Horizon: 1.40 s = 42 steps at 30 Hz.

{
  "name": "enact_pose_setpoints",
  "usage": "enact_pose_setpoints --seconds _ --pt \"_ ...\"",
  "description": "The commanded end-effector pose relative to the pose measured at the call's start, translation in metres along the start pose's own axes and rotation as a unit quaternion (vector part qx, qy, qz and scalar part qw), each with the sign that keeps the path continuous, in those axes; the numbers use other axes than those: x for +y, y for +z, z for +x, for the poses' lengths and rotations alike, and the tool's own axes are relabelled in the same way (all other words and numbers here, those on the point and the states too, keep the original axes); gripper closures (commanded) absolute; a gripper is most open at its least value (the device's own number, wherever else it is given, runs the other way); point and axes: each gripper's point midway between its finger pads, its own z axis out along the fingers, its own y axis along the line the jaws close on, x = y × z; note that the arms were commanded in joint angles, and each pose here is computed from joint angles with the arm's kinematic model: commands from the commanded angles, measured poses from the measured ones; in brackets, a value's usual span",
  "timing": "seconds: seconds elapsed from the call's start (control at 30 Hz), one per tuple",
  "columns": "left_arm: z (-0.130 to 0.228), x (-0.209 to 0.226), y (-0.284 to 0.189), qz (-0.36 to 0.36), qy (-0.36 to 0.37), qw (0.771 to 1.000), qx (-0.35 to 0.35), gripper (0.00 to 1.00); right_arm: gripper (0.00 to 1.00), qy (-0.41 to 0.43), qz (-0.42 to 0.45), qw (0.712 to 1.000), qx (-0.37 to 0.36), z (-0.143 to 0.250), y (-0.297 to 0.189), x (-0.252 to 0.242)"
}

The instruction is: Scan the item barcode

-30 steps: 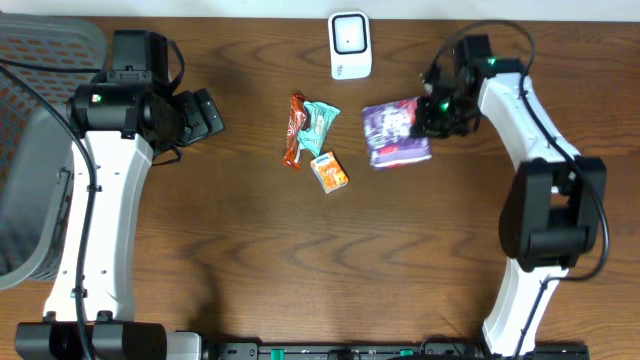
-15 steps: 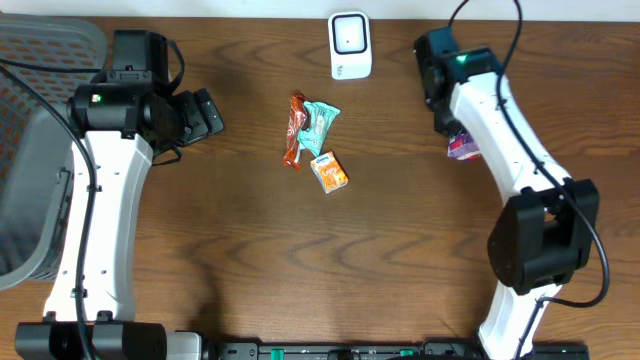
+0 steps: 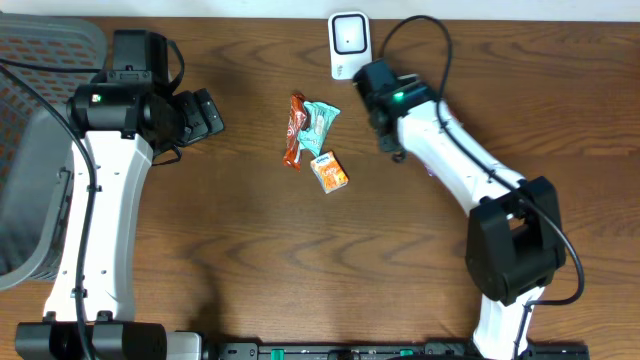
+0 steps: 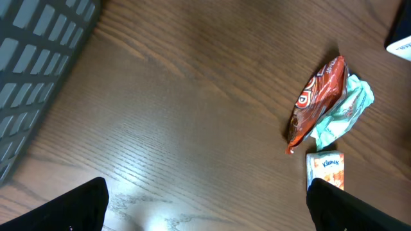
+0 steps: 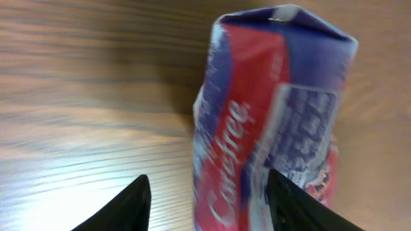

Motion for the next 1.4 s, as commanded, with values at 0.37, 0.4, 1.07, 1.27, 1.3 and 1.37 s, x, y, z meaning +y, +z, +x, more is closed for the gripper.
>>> enact_pose_setpoints --seconds 0.37,0.4,1.07,1.27,1.3,1.37 --pt "-0.003 0.001 -0.006 -0.001 -0.004 1.0 -0.01 0.02 0.02 0.0 -0.13 0.991 -0.017 -0.046 -0.064 0.008" --pt "-0.003 0.001 -0.006 -0.001 -0.004 1.0 -0.01 0.02 0.02 -0.006 -0.148 0.989 -0.01 -0.046 -0.064 0.005" --pt "-0.003 0.001 -0.006 -0.001 -0.004 1.0 -0.01 0.02 0.14 0.122 -0.478 0.868 0.045 -0.007 0.033 -0.036" --pt "-0.003 0.001 -0.006 -0.001 -0.004 1.0 -0.01 0.02 0.22 0.148 -0.483 0.862 0.043 0.009 0.057 -0.016" --pt "-0.003 0.001 -0.006 -0.001 -0.004 1.0 -0.01 0.02 0.23 0.15 -0.483 0.861 0.042 0.013 0.061 -0.013" --pt "-0.003 0.001 -0.006 -0.001 -0.004 1.0 -0.01 0.02 0.24 0.15 -0.484 0.861 0.039 0.017 0.065 -0.009"
